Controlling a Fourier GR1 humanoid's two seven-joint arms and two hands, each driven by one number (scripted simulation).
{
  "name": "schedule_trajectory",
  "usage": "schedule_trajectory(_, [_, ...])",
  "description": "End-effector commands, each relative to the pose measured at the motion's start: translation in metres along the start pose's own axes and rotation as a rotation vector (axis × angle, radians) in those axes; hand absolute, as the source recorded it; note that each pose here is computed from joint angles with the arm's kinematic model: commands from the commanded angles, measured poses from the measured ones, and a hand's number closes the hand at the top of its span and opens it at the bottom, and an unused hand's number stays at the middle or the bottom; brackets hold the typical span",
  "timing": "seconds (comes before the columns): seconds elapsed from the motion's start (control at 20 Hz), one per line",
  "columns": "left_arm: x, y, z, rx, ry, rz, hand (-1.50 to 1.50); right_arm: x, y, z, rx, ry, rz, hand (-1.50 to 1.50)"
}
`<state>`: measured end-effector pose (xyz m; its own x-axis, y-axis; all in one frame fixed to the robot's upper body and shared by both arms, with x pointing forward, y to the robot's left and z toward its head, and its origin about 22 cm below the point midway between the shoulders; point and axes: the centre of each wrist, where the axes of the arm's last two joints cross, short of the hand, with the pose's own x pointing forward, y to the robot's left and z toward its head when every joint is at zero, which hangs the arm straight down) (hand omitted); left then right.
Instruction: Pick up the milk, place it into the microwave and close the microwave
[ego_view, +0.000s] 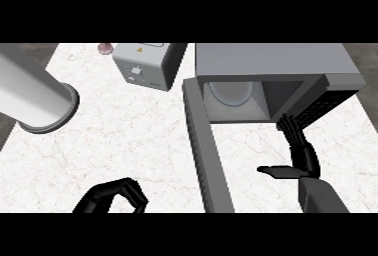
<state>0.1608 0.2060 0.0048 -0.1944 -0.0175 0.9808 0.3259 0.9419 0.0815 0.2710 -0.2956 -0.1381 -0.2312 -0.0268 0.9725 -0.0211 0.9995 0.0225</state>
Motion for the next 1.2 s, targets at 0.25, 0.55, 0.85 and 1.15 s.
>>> schedule_trajectory(0.25, [-0.02, -0.026, -0.016, -0.242, 0.068, -0.2, 1.5, 0.019, -0.038, 0.036, 0.042, -0.105, -0.077, -1.5])
schedule_trajectory(0.55, [-0.032, -0.072, -0.043, -0.345, 0.114, -0.162, 1.5, 0.058, -0.06, 0.049, 0.061, -0.131, -0.068, -1.5])
schedule_trajectory(0.85, [-0.054, -0.117, -0.066, -0.4, 0.083, -0.175, 1.5, 0.098, -0.067, 0.075, 0.041, -0.157, -0.074, -1.5])
schedule_trajectory(1.15, [-0.06, -0.15, -0.087, -0.429, 0.069, -0.196, 1.5, 0.136, -0.067, 0.056, 0.126, -0.215, -0.123, -1.5])
